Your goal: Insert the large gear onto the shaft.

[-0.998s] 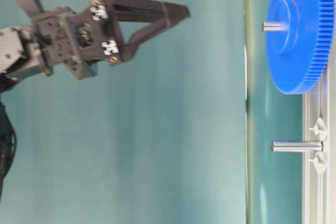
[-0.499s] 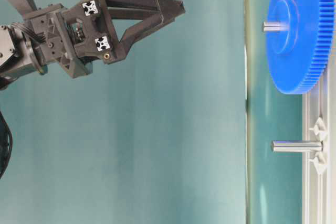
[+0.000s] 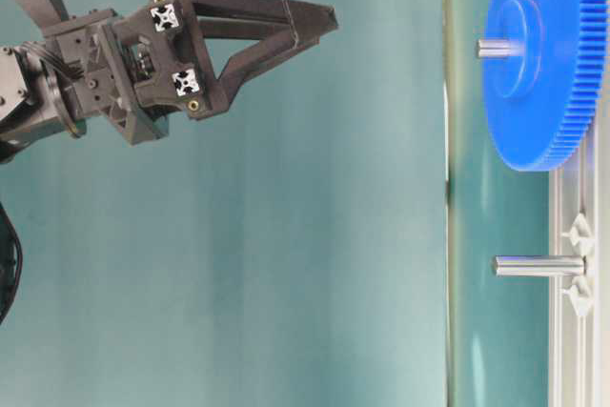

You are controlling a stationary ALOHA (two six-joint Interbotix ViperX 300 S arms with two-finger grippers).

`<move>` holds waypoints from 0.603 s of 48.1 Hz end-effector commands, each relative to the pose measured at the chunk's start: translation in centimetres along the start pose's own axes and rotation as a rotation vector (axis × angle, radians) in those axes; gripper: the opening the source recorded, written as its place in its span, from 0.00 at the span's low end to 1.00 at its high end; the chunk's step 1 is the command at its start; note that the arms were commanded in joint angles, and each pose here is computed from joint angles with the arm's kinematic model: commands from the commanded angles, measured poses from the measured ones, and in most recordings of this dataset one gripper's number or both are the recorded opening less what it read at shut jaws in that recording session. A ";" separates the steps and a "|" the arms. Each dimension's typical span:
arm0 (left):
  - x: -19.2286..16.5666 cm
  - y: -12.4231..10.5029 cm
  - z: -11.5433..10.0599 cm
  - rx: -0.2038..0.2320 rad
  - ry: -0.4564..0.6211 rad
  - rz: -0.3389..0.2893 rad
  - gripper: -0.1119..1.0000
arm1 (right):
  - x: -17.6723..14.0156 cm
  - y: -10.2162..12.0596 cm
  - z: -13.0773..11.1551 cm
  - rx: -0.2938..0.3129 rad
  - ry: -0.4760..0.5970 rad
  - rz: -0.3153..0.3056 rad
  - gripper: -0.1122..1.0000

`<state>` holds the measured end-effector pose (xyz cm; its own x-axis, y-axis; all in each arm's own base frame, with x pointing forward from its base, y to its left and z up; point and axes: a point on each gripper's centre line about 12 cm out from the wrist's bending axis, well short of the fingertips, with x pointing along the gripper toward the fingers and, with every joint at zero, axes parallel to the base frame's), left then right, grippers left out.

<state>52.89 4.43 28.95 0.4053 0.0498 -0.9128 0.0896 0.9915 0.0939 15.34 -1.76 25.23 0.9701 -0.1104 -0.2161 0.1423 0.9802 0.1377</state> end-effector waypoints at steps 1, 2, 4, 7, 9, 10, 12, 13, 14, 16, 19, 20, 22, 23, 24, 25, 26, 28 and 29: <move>-3.1 0.1 0.6 -0.008 -0.059 0.013 0.93 | 0.0 0.1 0.7 0.013 -0.015 0.001 0.17; -3.2 0.0 0.6 -0.014 -0.057 0.012 0.93 | 0.0 0.1 0.7 0.013 -0.015 0.001 0.17; -3.1 0.0 0.6 -0.017 -0.053 0.011 0.93 | 0.0 0.0 0.7 0.013 -0.016 -0.001 0.17; -3.2 0.0 0.5 -0.021 -0.050 0.011 0.93 | 0.0 0.1 0.7 0.013 -0.015 0.001 0.17; -3.0 0.0 0.5 -0.021 -0.047 0.010 0.93 | 0.0 0.0 0.7 0.013 -0.016 -0.001 0.17; -3.0 0.0 0.5 -0.022 -0.047 0.010 0.93 | 0.0 0.0 0.6 0.013 -0.014 -0.001 0.17; -3.0 0.0 0.5 -0.022 -0.047 0.010 0.93 | 0.0 0.1 0.7 0.013 -0.015 0.001 0.17; -3.0 0.1 0.5 -0.023 -0.046 0.011 0.93 | 0.0 0.0 0.7 0.013 -0.016 -0.001 0.17; -3.0 0.0 0.5 -0.022 -0.045 0.010 0.93 | 0.0 0.0 0.7 0.013 -0.016 -0.001 0.17; -2.9 0.0 0.5 -0.022 -0.044 0.010 0.93 | 0.0 0.0 0.7 0.013 -0.016 -0.001 0.17; -2.9 0.0 0.5 -0.022 -0.045 0.010 0.93 | 0.0 0.1 0.7 0.013 -0.014 0.001 0.17; -2.8 0.0 0.5 -0.022 -0.044 0.010 0.93 | 0.0 0.1 0.7 0.013 -0.014 0.001 0.17; -2.7 0.0 0.5 -0.023 -0.042 0.009 0.93 | 0.0 0.0 0.7 0.013 -0.016 -0.001 0.17; -2.7 0.0 0.5 -0.023 -0.040 0.009 0.93 | 0.0 0.0 0.7 0.013 -0.014 -0.001 0.17; -2.7 0.0 0.5 -0.023 -0.042 0.011 0.93 | 0.0 0.1 0.7 0.013 -0.014 0.001 0.17; -2.7 0.0 0.5 -0.023 -0.042 0.009 0.93 | 0.0 0.1 0.7 0.013 -0.014 0.001 0.17; -2.7 0.0 0.5 -0.025 -0.042 0.009 0.93 | 0.0 0.0 0.7 0.013 -0.014 -0.001 0.17; -2.8 0.0 0.5 -0.025 -0.044 0.010 0.93 | 0.0 0.0 0.6 0.013 -0.014 -0.001 0.17; -2.7 0.0 0.5 -0.027 -0.042 0.009 0.93 | 0.0 0.0 0.6 0.013 -0.013 -0.001 0.17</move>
<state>52.62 4.51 28.93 0.3869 0.0506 -0.9207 0.0654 0.9945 0.0821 15.34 -1.76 25.29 0.9704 -0.1105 -0.2146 0.1420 0.9802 0.1378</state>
